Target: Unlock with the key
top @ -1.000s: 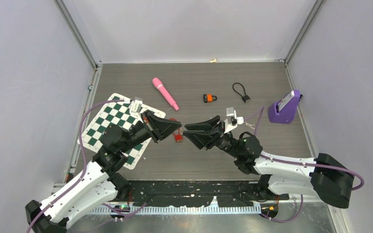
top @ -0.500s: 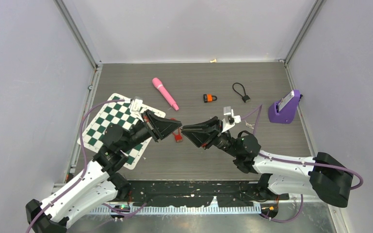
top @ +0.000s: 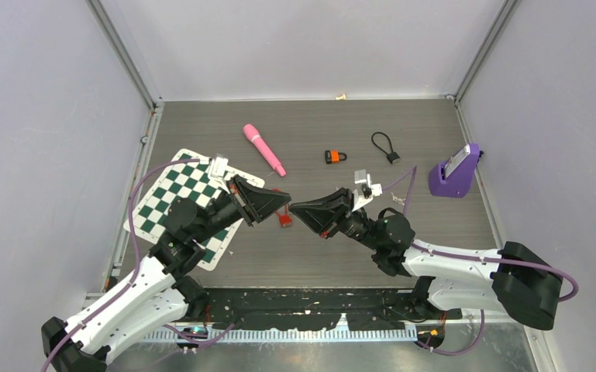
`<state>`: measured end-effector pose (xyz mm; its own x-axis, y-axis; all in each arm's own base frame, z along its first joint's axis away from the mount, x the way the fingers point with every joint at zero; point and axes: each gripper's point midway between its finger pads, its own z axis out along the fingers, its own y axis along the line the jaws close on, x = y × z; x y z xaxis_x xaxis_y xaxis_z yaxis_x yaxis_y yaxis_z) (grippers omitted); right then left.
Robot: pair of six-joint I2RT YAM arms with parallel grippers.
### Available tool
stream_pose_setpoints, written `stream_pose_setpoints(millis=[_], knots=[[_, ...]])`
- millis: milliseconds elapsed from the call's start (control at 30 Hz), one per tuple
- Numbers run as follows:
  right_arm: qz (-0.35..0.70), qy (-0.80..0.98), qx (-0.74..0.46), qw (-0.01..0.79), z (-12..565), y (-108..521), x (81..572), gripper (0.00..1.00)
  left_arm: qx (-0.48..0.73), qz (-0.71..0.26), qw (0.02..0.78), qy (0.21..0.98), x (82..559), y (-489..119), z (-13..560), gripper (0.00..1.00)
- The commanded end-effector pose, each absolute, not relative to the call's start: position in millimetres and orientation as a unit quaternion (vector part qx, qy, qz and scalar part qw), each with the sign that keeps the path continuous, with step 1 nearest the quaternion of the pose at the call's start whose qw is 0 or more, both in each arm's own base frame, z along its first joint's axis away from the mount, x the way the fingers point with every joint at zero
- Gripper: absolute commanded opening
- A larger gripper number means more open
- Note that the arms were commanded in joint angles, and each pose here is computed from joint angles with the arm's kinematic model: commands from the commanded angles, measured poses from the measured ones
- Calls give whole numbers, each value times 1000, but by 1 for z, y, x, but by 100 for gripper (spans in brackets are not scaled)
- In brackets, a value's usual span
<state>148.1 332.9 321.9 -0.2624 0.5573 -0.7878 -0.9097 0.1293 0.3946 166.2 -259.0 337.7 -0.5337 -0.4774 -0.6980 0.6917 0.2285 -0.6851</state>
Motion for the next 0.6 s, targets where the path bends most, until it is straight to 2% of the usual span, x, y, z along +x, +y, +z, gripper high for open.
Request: stream_pose_setpoints(millis=[0,67,333,433,567], knots=[[645,447,-186,591,346,332,145,9,87,-633,496,589,163,-256,366,0],[645,446,-186,592,347,331,145,6,86,-631,494,592,163,-256,364,0],[635,460,-190,591,341,330,146,5,78,-612,499,608,168,-253,359,2],[631,472,-182,589,337,327,149,5,68,-576,505,639,175,-246,348,27],[611,521,-150,577,318,321,162,5,37,-501,515,695,191,-229,327,76]])
